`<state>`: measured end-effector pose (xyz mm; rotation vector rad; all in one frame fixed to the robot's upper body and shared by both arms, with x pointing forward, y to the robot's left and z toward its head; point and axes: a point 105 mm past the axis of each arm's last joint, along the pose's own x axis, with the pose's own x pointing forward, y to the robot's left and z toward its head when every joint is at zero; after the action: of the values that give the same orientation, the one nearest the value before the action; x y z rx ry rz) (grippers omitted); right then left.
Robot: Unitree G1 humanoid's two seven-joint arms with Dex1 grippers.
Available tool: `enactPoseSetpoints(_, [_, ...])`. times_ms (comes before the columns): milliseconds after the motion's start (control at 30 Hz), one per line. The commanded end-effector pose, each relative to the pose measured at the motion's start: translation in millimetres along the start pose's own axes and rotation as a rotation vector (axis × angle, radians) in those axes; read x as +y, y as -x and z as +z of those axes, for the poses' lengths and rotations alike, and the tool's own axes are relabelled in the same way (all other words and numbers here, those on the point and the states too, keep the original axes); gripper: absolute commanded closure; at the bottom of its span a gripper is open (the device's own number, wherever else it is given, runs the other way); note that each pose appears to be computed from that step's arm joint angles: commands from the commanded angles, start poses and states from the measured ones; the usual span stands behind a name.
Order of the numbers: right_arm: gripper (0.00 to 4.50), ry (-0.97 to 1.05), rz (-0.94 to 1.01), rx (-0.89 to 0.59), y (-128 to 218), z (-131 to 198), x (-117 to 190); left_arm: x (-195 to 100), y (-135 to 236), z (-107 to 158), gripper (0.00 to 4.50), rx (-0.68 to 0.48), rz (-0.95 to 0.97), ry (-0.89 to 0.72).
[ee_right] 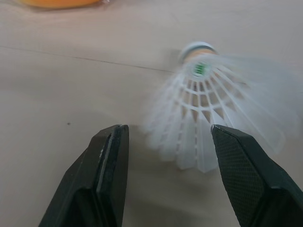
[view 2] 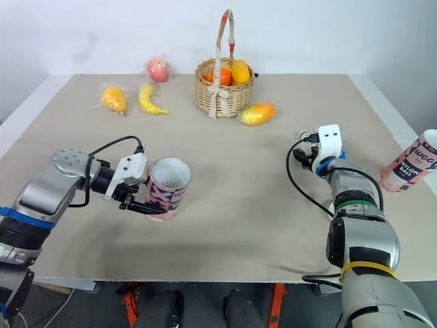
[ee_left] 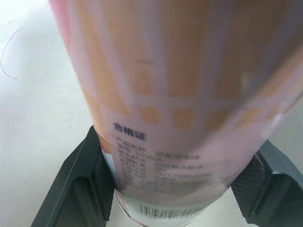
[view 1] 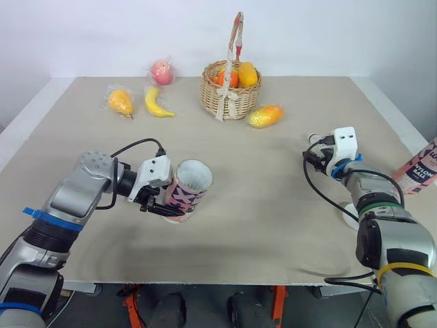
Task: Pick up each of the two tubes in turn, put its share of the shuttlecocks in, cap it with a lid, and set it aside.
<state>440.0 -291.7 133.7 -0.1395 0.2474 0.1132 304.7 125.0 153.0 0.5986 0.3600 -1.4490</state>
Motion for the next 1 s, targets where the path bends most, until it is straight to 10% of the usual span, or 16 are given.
enactPoseSetpoints(33, [1.49,0.048,-0.056,-0.028,0,14,-6,-6,-3,-3,1.57,0.011,-0.026,0.013])
enactPoseSetpoints(300, [4.48,0.037,-0.111,-0.058,-4,21,-6,-6,-5,-3,1.57,0.006,-0.031,0.012])
enactPoseSetpoints(700, [4.48,0.205,0.203,-0.286,14,74,22,-9,-6,-4,1.57,0.002,-0.023,0.024])
enactPoseSetpoints(900, [4.48,0.701,0.925,-0.331,129,74,128,-9,-6,-6,1.57,0.005,-0.025,0.026])
enactPoseSetpoints(1000, [4.48,0.828,0.98,-0.336,153,81,150,-9,-6,-7,1.57,0.006,-0.029,0.024])
